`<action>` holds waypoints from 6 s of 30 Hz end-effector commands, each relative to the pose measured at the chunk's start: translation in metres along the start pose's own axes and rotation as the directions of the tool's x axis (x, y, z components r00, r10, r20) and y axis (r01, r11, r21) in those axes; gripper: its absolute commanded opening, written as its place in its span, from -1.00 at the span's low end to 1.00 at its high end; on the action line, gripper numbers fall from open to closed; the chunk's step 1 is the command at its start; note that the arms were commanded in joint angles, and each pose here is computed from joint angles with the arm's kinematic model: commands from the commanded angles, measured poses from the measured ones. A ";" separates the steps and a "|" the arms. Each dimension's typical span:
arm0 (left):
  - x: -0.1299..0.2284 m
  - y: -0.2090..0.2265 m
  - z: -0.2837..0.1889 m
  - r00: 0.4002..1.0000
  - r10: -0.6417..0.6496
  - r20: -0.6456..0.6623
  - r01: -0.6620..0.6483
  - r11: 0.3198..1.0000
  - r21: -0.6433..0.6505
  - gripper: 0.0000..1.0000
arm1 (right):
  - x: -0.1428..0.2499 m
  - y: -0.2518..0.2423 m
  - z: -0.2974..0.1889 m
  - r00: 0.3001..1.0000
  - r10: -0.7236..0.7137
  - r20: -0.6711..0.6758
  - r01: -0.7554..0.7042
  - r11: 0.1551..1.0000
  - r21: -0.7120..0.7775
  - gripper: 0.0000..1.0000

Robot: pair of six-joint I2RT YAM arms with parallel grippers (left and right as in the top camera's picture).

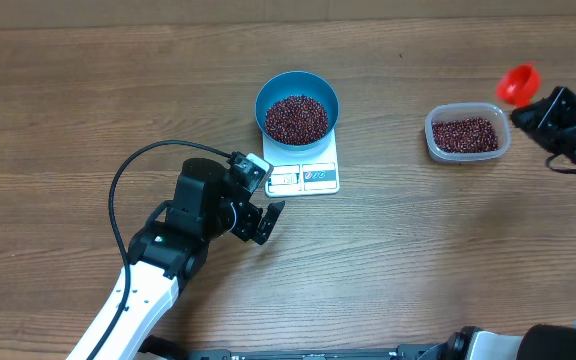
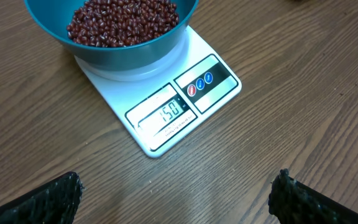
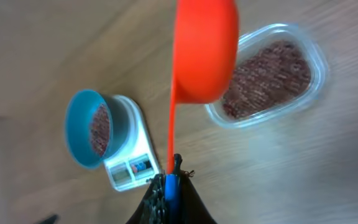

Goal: Scoop item into bowl and weigh 150g on scale

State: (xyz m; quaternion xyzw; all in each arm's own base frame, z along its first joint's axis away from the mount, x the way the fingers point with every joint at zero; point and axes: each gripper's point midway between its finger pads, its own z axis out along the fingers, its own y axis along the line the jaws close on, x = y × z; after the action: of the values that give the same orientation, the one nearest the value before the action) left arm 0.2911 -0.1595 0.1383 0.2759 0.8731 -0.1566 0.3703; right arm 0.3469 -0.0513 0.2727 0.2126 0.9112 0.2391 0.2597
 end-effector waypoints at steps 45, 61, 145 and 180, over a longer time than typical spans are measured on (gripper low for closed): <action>-0.009 0.000 -0.002 1.000 -0.008 0.019 0.008 1.000 0.006 0.99 | 0.038 -0.027 0.062 0.945 0.323 -0.053 -0.327 0.926 -0.187 0.68; -0.009 0.000 -0.002 1.000 -0.008 0.019 0.008 1.000 0.006 0.99 | 0.098 0.019 -0.059 0.993 0.094 0.070 -0.090 0.994 -0.069 1.00; -0.009 0.000 -0.002 1.000 -0.008 0.019 0.008 1.000 0.006 0.99 | 0.169 -0.002 0.043 0.416 -0.497 0.762 0.681 0.725 0.101 1.00; -0.008 0.009 -0.003 1.000 -0.001 0.012 0.001 0.999 -0.046 0.99 | 0.169 -0.002 0.043 0.416 -0.497 0.761 0.681 0.725 0.101 1.00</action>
State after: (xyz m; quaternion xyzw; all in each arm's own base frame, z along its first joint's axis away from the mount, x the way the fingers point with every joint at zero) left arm 0.2929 -0.1565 0.1377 0.2726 0.8750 -0.1474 0.3719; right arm 0.2394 0.0480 0.1789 -0.0772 0.7033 0.1259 0.6954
